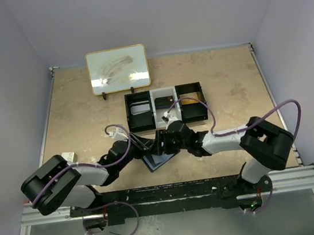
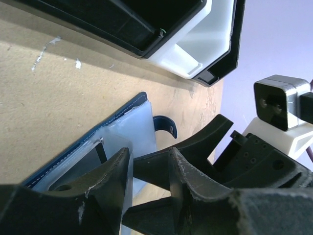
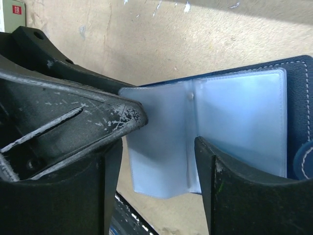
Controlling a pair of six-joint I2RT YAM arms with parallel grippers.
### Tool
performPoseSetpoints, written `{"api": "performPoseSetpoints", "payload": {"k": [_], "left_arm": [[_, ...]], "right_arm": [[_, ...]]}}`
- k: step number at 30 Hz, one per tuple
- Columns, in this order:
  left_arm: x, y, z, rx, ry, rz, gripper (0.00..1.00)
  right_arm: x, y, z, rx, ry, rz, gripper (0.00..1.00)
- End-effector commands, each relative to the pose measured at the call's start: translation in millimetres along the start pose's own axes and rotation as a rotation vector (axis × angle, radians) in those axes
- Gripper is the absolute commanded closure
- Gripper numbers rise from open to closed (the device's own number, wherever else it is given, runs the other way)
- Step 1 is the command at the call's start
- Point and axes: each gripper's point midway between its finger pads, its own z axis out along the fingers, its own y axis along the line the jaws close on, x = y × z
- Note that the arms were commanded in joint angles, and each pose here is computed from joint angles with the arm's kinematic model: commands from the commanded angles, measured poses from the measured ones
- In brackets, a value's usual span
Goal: Take the credit cards out of the card holder
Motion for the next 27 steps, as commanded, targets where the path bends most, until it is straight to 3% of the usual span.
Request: {"api": "performPoseSetpoints", "payload": {"k": [1,13,20,27], "left_arm": [[6,-28,4,0.082,0.029,-0.008,0.64],[27,-37,14,0.098,0.076,-0.007,0.63],[40,-37,26,0.079,0.092,0.007,0.62],[36,-40,21,0.103,0.064,-0.003,0.60]], "right_arm": [[-24,1,-16,0.063,-0.074,-0.045,0.34],[-34,-21,-56,0.193,-0.158,-0.028,0.31],[-44,-16,-89,0.159,-0.240,-0.012,0.41],[-37,13,-87,-0.030,-0.221,-0.030,0.59]]}}
